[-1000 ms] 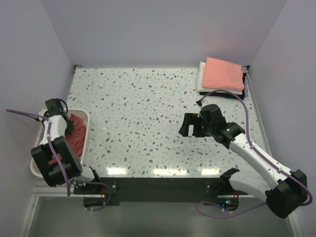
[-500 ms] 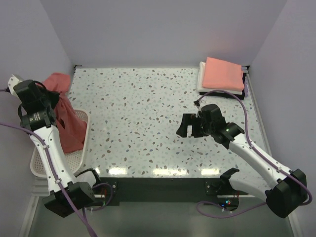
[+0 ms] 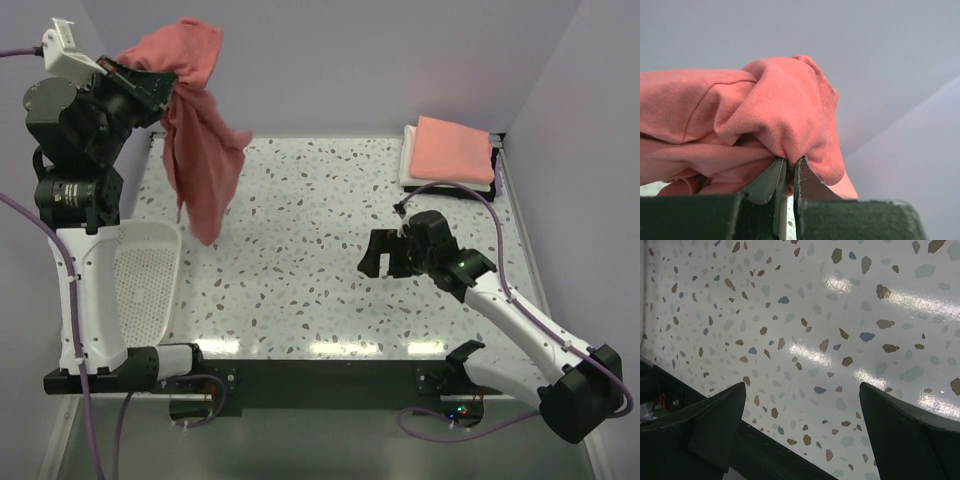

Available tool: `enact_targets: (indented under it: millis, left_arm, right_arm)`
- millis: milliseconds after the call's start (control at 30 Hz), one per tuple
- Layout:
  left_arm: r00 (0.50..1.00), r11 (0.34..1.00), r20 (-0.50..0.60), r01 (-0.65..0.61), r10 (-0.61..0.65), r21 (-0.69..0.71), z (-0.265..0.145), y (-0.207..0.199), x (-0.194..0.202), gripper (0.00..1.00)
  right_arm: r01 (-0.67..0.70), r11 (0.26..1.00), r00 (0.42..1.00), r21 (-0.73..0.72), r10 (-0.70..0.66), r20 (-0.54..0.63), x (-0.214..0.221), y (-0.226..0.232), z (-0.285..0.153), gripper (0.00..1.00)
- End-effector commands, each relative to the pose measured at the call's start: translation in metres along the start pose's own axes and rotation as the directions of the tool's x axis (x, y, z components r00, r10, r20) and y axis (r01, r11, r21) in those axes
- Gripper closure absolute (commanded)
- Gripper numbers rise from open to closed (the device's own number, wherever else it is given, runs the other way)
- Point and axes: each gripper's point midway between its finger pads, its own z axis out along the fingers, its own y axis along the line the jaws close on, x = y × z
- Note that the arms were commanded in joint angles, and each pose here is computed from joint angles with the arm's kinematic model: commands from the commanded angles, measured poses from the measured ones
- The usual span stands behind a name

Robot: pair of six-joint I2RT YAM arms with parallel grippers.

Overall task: Fold and stack the t-shirts
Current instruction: Move the tshirt to the center of the board

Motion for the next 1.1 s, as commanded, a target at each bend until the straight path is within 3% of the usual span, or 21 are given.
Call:
enact_targets:
  millis: [0, 200, 367, 533, 633, 700, 867, 967, 1067]
  left_arm:
    - [0.999, 0.986, -0.025, -0.040, 0.044, 0.159, 0.001, -0.051, 0.012, 1.00]
    - [0.974, 0.978, -0.217, -0.016, 0.061, 0.207, 0.023, -0.073, 0.112, 1.00]
    - [0.901, 0.989, -0.430, -0.001, 0.064, 0.145, 0.024, -0.034, 0.238, 1.00]
    - [0.740, 1.000, -0.672, 0.025, -0.016, 0.004, -0.025, 0.052, 0.380, 1.00]
    - [0.644, 0.997, -0.762, 0.017, -0.067, -0.074, -0.069, 0.095, 0.441, 1.00]
    - [0.586, 0.991, -0.803, 0.003, -0.110, -0.134, -0.098, 0.122, 0.468, 1.00]
    - [0.549, 0.971, -0.813, -0.016, -0.191, -0.239, -0.134, 0.154, 0.490, 1.00]
    - [0.546, 0.959, -0.810, -0.040, -0.215, -0.282, -0.148, 0.167, 0.493, 1.00]
    - [0.579, 0.942, -0.784, -0.081, -0.222, -0.326, -0.152, 0.176, 0.482, 1.00]
  right_arm:
    - [0.020, 1.000, 0.996, -0.016, -0.019, 0.084, -0.021, 0.008, -0.009, 0.01]
    - [0.009, 1.000, 0.995, 0.009, -0.010, 0.098, -0.022, 0.003, -0.009, 0.01]
    - [-0.022, 0.998, 0.994, 0.060, 0.015, 0.112, -0.018, -0.010, -0.005, 0.01]
    - [-0.077, 0.990, 0.987, 0.115, 0.060, 0.146, -0.013, -0.026, 0.002, 0.02]
    - [-0.120, 0.983, 0.983, 0.140, 0.098, 0.154, -0.005, -0.036, 0.013, 0.04]
    - [-0.142, 0.979, 0.982, 0.145, 0.121, 0.144, 0.002, -0.041, 0.024, 0.05]
    - [-0.208, 0.968, 0.970, 0.143, 0.186, 0.154, 0.007, -0.046, 0.048, 0.08]
    - [-0.236, 0.960, 0.965, 0.148, 0.213, 0.154, 0.009, -0.050, 0.061, 0.10]
    - [-0.248, 0.956, 0.961, 0.157, 0.222, 0.164, 0.007, -0.053, 0.072, 0.11]
